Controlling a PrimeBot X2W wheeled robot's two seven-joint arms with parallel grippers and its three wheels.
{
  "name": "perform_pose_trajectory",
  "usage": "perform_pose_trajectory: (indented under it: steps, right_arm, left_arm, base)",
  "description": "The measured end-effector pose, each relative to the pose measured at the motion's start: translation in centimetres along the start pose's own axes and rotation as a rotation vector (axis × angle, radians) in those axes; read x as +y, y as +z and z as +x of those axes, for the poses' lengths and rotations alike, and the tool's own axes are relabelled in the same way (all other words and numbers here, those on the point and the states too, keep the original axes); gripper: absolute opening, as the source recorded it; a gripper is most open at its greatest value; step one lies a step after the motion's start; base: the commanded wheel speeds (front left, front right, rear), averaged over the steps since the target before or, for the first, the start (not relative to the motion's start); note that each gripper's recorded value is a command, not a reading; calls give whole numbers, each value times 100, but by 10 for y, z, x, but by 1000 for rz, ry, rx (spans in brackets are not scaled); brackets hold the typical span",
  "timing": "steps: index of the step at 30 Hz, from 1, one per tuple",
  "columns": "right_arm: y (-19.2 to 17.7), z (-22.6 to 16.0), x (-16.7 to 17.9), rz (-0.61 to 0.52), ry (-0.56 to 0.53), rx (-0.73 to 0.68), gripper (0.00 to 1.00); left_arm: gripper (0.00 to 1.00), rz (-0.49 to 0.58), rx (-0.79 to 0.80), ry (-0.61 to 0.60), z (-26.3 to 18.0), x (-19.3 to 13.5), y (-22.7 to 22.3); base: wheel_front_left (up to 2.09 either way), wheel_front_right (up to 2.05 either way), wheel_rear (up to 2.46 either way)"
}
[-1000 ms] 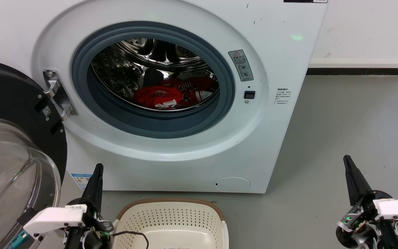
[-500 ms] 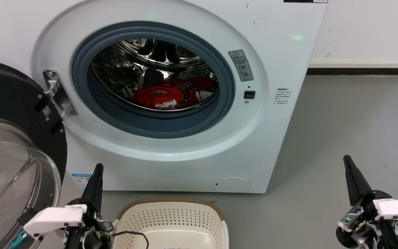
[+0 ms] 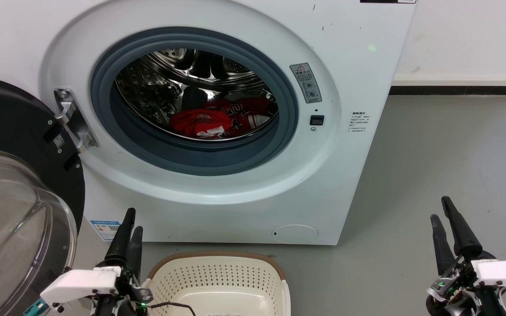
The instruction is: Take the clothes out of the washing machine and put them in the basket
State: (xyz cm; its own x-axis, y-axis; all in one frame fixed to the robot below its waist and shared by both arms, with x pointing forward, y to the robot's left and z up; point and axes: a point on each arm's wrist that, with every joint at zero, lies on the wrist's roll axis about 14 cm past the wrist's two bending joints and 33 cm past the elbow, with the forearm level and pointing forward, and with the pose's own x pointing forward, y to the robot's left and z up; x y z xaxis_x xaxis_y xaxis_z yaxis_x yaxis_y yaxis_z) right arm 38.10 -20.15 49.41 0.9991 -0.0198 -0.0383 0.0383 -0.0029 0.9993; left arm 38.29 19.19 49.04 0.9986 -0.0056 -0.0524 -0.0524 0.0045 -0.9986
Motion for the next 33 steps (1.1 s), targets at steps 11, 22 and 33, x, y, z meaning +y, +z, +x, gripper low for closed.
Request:
perform_pose_trajectory:
  steps: [11,22,33]
  right_arm:
    - [4,-2,4,-74,12,-40,100]
    - [4,-1,19,-341,51,-55,100]
    - [-6,-4,34,-692,106,-52,100]
  left_arm:
    - [100,82,-1,-28,4,-10,-9]
    - [100,346,-11,-98,7,-33,-13]
    - [100,613,-10,-144,6,-43,-23]
  base:
    - [0,0,0]
    - [0,0,0]
    - [0,0,0]
